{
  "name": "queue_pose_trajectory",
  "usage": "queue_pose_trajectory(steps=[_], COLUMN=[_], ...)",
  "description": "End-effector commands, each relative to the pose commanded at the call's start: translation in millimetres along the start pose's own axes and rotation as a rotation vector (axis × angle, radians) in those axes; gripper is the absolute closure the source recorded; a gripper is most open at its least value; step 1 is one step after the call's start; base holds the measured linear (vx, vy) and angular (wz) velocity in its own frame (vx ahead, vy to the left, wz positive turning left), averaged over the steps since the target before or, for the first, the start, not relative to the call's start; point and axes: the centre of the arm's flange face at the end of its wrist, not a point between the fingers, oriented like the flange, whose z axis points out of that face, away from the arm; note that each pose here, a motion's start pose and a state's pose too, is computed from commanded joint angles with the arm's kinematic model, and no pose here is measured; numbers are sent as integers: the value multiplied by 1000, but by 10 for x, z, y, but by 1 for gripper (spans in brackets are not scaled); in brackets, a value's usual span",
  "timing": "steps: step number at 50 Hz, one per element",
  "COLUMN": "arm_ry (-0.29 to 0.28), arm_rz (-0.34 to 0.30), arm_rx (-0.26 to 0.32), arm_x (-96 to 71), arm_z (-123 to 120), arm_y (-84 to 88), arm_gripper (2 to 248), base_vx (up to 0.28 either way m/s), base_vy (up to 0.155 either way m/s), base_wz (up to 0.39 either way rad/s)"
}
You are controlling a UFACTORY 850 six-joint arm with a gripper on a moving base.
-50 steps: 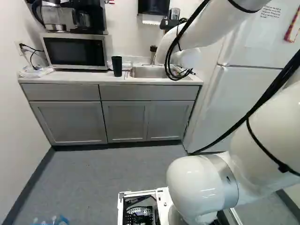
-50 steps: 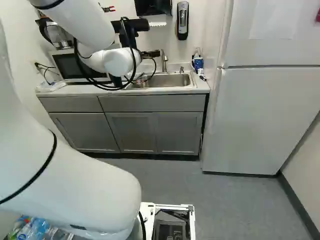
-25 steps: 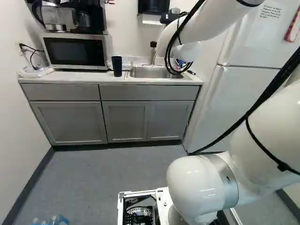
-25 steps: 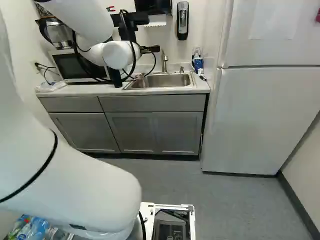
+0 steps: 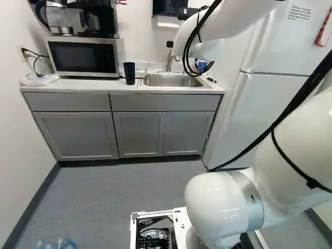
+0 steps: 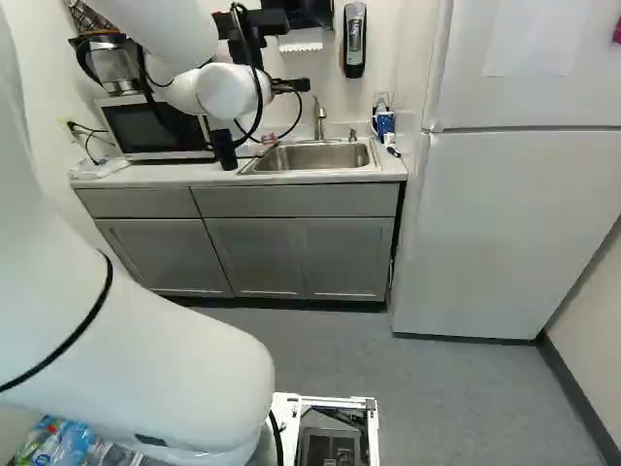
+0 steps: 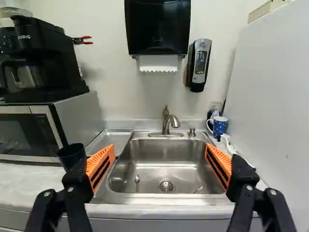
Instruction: Rinse the cup and place it in the tray
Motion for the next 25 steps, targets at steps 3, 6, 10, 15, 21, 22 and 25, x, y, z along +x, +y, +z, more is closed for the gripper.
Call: queue_pose_trajectory(steps=[3,6,10,15,21,22,25], arm_ry=[0,0,0,0,-1,-1,-1], arm_rz=[0,0,0,0,0,0,0], arm_rx=[0,0,0,0,0,0,0], arm_x=[28,56,93,139,194,203,231], arm_z=[6,12,21,31,43,45,52], arm_y=[0,0,0,0,0,0,0], arm_gripper=[3,3,3,3,3,3,3], base_vx=[0,0,0,0,0,0,0], base_vy=[0,0,0,0,0,0,0], base_wz=[0,0,0,0,0,0,0])
